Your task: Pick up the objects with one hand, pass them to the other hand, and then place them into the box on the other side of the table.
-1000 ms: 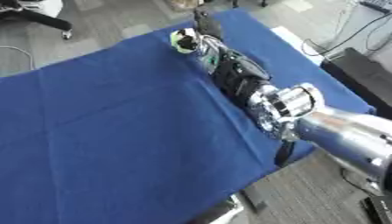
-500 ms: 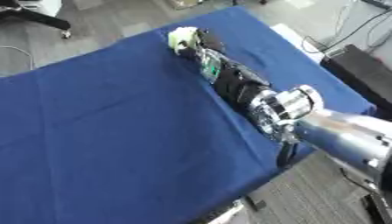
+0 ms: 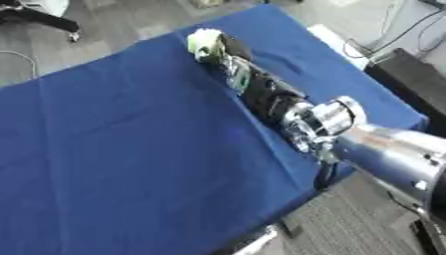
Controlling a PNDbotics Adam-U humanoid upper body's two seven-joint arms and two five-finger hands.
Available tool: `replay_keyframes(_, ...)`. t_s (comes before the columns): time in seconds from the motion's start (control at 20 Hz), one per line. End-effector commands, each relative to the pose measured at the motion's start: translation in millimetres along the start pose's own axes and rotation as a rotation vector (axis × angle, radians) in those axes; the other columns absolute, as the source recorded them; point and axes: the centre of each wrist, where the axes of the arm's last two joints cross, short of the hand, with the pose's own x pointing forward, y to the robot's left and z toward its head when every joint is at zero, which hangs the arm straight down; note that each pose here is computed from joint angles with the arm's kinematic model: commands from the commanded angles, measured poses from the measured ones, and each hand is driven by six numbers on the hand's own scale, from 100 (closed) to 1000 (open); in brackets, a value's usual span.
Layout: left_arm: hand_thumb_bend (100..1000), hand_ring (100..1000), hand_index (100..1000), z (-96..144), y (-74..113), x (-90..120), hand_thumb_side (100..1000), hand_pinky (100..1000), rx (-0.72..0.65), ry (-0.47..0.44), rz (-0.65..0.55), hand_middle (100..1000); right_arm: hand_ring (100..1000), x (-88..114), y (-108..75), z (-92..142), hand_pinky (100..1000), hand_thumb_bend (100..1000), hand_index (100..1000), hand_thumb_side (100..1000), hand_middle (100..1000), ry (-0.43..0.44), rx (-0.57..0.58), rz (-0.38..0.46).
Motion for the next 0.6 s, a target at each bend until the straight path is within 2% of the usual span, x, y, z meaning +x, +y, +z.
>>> replay_keyframes(0.05,100,632,889,-3.1,-1.3,9.2,829,723,-0.010,-0.036,0.006,683,734,12.6,-4.7,-1.0,873,100,830,207,675,-0.036,-0.028,0.026)
replay_keyframes(0.15,100,632,889,-3.2,-1.3,9.4,829,723,-0.010,-0.036,0.007,683,734,14.5,-4.6,-0.7,873,100,830,207,675,-0.038,-0.036,0.038)
replay_keyframes(0.2,100,632,889,-3.2,-1.3,9.4,831,723,-0.009,-0.036,0.007,683,530,15.8,-6.5,-1.1,796,100,553,198,384,-0.040,-0.053,0.039)
replay_keyframes(0.25,100,632,889,-3.1,-1.5,9.3,831,723,-0.009,-0.036,0.008,683,530,17.5,-8.2,-1.2,796,100,553,198,384,-0.043,-0.092,0.039)
replay_keyframes(0.3,100,632,889,-3.1,-1.6,9.2,832,723,-0.009,-0.035,0.009,683,478,18.7,-8.7,-0.9,768,100,475,198,301,-0.044,-0.124,0.039)
replay_keyframes(0.55,100,632,889,-2.9,-1.8,9.1,832,723,-0.010,-0.035,0.010,683,478,19.3,-7.4,-0.1,768,100,475,198,301,-0.046,-0.196,0.037)
replay_keyframes(0.6,100,630,889,-2.6,-1.6,8.7,836,722,-0.008,-0.033,0.010,680,338,19.8,-11.7,-1.5,671,100,336,220,139,-0.047,-0.211,0.027)
